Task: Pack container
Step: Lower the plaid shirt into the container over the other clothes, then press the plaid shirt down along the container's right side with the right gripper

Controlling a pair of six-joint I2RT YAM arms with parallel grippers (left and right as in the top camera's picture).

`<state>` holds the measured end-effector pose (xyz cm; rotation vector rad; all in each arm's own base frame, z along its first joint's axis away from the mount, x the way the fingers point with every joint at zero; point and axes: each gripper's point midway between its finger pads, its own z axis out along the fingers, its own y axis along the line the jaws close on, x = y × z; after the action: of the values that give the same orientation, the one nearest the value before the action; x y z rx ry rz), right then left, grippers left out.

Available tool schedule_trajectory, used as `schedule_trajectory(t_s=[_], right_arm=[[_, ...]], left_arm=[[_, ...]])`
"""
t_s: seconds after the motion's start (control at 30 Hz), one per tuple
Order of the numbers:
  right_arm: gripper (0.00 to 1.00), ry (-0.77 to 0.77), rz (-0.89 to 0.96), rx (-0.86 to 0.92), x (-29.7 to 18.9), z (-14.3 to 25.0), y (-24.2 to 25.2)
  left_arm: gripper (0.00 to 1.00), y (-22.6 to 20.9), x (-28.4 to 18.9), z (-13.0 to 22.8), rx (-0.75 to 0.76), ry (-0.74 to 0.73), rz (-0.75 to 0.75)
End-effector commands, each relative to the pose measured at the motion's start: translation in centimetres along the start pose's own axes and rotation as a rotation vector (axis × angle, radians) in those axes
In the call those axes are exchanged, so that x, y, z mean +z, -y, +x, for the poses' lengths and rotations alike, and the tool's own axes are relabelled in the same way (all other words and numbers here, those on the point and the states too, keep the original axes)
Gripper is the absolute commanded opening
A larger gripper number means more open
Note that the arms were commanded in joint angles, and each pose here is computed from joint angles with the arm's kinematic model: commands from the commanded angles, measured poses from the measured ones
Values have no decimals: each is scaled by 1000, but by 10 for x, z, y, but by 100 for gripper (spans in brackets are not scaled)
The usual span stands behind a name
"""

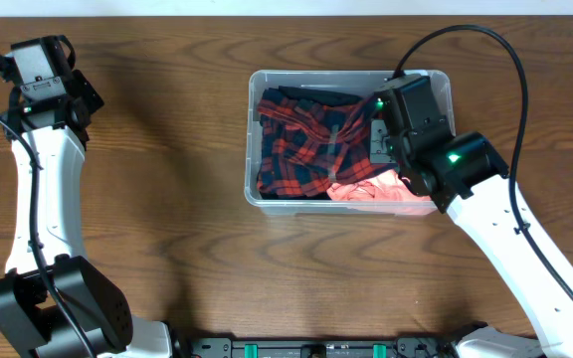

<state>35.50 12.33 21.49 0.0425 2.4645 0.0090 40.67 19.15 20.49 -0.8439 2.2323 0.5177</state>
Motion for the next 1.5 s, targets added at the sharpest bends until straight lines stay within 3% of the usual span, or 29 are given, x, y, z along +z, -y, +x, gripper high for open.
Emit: schedule_trajectory(t_s=[0.0,0.8,0.83,0.87,0.97,1.03,1.13,1.47], right_arm=[[1,1,45,-10,2,1,14],[1,-54,167,43,22,15,65],[7,-56,168,43,22,15,66],[26,-58,169,42,21,16,66],[68,-67,158,41,22,17,64],[80,-69,156,41,22,18,64],[91,-69,156,41,22,18,64],[95,3,131,23,23,0,58]], left_arm=[[98,-4,-3,-4,-5,12,-12],[98,-4,-3,-4,-5,12,-12],[98,-4,-3,-4,-5,12,-12],[98,-4,-3,-4,-5,12,-12],[98,-4,-3,-4,-5,12,-12],[98,-4,-3,-4,-5,12,-12],[98,-4,-3,-4,-5,12,-12],[98,-4,-3,-4,-5,12,-12]])
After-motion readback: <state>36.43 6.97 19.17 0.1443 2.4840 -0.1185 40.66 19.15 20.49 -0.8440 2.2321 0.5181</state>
